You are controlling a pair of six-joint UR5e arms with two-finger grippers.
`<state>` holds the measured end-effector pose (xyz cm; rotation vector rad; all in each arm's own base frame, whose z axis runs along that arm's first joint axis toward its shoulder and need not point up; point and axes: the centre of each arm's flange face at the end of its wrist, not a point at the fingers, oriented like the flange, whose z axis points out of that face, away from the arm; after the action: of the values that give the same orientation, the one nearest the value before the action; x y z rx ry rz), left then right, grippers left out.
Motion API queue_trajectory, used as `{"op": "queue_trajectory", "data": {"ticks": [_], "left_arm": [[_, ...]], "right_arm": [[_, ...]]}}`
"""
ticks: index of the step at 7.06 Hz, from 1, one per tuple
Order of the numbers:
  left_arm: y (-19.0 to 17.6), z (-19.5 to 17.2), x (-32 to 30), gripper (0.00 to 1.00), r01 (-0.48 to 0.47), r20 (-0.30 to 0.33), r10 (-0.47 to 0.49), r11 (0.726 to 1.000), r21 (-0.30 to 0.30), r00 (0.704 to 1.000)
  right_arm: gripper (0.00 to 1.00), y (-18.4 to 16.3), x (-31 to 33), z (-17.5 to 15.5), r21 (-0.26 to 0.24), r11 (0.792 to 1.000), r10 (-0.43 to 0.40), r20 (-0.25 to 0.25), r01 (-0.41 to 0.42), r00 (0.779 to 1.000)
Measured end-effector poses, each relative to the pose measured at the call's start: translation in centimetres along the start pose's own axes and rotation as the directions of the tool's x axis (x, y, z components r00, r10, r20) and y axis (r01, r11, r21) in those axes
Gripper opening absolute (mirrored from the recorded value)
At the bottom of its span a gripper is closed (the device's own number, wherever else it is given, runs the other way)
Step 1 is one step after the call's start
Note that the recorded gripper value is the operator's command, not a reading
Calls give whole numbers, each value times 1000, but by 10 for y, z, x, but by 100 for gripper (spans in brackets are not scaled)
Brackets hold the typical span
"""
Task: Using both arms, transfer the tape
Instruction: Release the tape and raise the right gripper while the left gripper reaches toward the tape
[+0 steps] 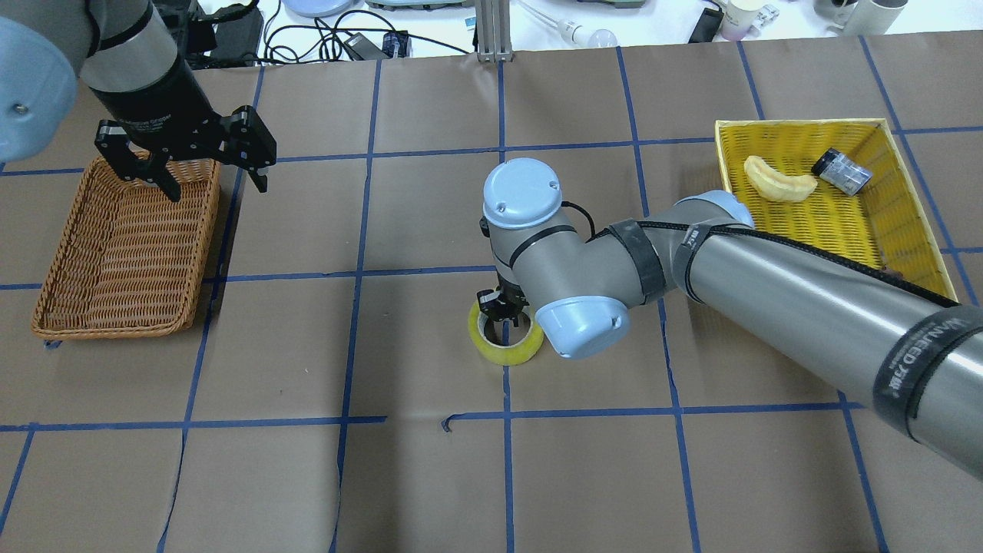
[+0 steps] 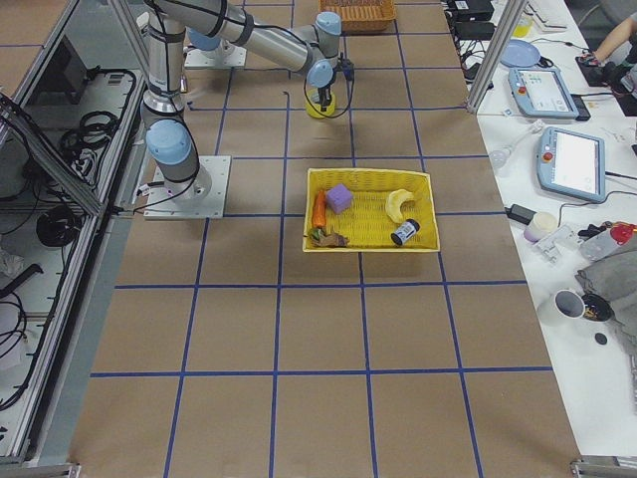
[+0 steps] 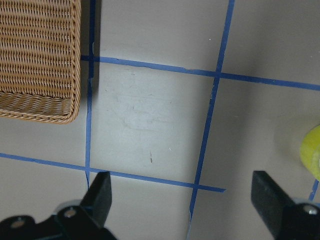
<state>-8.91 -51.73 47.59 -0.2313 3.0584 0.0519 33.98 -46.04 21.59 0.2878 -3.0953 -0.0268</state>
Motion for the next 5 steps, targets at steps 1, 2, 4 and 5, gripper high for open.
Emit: {"op": "queue_trajectory", "data": {"ticks": [1,2,4,5], "left_arm": [[-4,1,3,100,11,-19,-11,1000,6,1000],[-9,5,13,100,10,-52,-9,1000,23,999],[-9,16,64,100,-55,-82,60,996,64,995],[-9,32,96,100,-95,-95,103,991,91,990]], "right_arm": [[100,-10,4,-15,14,1000,9,3,-9,1000],[100,-21,20,-43,12,999,30,5,-30,1000],[100,-32,79,-117,10,996,93,14,-93,996],[100,-29,108,-152,34,991,129,15,-129,992]]}}
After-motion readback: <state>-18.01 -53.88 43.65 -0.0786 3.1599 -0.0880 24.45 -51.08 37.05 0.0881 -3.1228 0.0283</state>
